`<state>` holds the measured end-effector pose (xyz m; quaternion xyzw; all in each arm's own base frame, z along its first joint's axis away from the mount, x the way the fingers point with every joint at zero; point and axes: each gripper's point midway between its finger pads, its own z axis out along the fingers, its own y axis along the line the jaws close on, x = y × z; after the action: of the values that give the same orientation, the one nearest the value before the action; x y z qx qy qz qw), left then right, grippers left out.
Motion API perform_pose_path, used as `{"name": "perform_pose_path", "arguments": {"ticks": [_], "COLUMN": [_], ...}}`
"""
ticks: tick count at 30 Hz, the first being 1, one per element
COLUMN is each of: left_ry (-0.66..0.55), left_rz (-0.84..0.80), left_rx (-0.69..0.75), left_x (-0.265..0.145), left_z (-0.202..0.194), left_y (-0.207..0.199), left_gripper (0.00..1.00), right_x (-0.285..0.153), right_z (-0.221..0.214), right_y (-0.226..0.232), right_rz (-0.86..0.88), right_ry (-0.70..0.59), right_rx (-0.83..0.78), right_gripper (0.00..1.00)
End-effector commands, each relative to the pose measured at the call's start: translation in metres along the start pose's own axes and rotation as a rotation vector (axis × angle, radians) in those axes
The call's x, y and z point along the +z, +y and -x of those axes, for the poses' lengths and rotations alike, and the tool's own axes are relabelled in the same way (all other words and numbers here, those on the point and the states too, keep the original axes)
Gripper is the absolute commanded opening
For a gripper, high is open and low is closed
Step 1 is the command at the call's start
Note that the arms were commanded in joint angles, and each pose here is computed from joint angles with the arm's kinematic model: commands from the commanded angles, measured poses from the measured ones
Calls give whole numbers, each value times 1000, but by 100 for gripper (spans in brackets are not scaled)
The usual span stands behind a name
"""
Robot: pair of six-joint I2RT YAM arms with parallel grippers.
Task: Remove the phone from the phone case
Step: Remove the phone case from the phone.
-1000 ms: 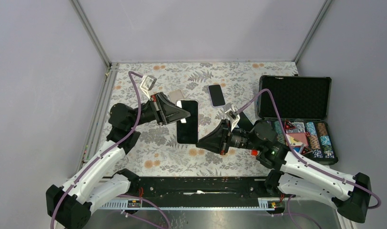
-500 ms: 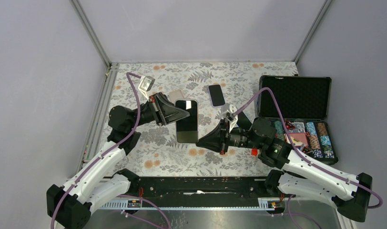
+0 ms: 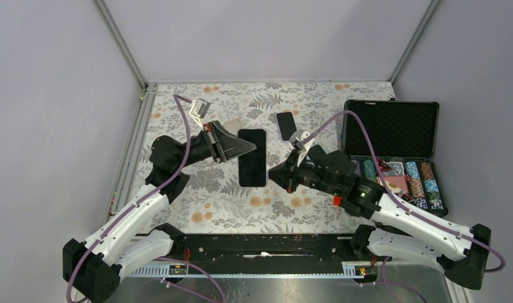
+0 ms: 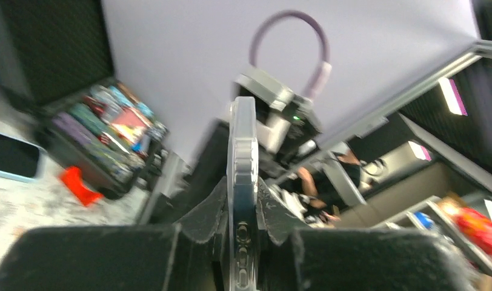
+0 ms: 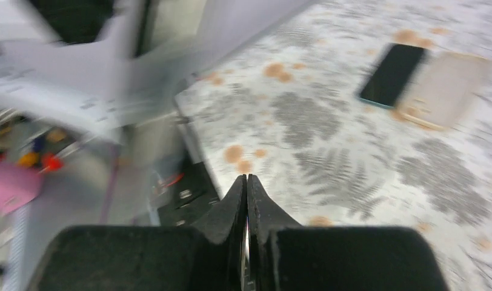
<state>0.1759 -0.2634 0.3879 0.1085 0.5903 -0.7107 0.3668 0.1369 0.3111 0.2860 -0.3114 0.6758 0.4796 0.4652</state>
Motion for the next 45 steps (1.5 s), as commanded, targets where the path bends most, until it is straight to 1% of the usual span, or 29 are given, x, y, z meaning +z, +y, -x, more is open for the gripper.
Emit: {"name": "perform_pose_path", "arguments": {"ticks": [1,3,5,8,9,10,11,12,14,15,16,17,19,22,24,25,28,30,33,35,37,38,40,42,43,45], "left_ry": [62,50,36,24,20,15,10,1,-12,-16,-17,-18,-18,-3,7,10,13,14,14,13,8,6,4,6,5,7], "left_rz": [-157,-148,-141,-120,-108,-97,-82,-64,-35,-17,1,16,32,22,8,4,-9,-16,-22,-18,-14,-14,-17,-21,-24,-31], "left_rx": [-59,-66,-73,-63,-57,-44,-33,-25,4,19,29,44,57,54,47,42,38,39,42,44,49,50,53,55,56,54], "left_x": [8,9,10,11,11,12,11,12,12,12,12,12,13,15,16,17,17,16,15,14,13,12,11,11,10,10], "left_z": [-1,0,1,2,2,3,3,4,7,8,9,10,11,10,9,8,8,8,8,7,6,6,5,5,5,5], "left_y": [-63,-59,-55,-49,-46,-45,-42,-39,-35,-32,-30,-28,-25,-25,-26,-26,-28,-31,-34,-33,-32,-32,-33,-34,-35,-37], "left_gripper": [0,0,0,0,0,0,0,0,0,0,0,0,0,0,0,0,0,0,0,0,0,0,0,0,0,0], "right_x": [2,1,1,-3,-6,-9,-14,-18,-28,-32,-37,-41,-45,-43,-39,-37,-29,-24,-19,-19,-21,-23,-24,-23,-22,-22], "right_z": [4,11,13,14,14,13,14,14,9,5,2,-2,-6,0,7,11,20,23,27,32,37,40,40,39,39,38], "right_y": [-71,-71,-67,-50,-45,-36,-29,-22,-7,1,11,20,33,39,42,45,53,54,51,50,55,59,63,62,60,61], "right_rz": [-366,-378,-354,-261,-231,-182,-140,-103,-15,29,85,136,212,244,258,277,322,328,310,301,333,354,381,371,364,363], "right_ry": [-29,-82,-109,-129,-139,-146,-164,-178,-179,-173,-166,-153,-137,-154,-175,-184,-197,-196,-211,-241,-275,-291,-293,-283,-279,-269], "right_rx": [2,52,75,70,61,52,40,25,-16,-42,-68,-93,-119,-118,-101,-95,-65,-47,-23,2,20,28,40,54,57,60], "right_gripper": [0,0,0,0,3,9,19,31,63,77,87,93,98,99,95,90,70,62,55,52,51,52,59,60,58,48]}}
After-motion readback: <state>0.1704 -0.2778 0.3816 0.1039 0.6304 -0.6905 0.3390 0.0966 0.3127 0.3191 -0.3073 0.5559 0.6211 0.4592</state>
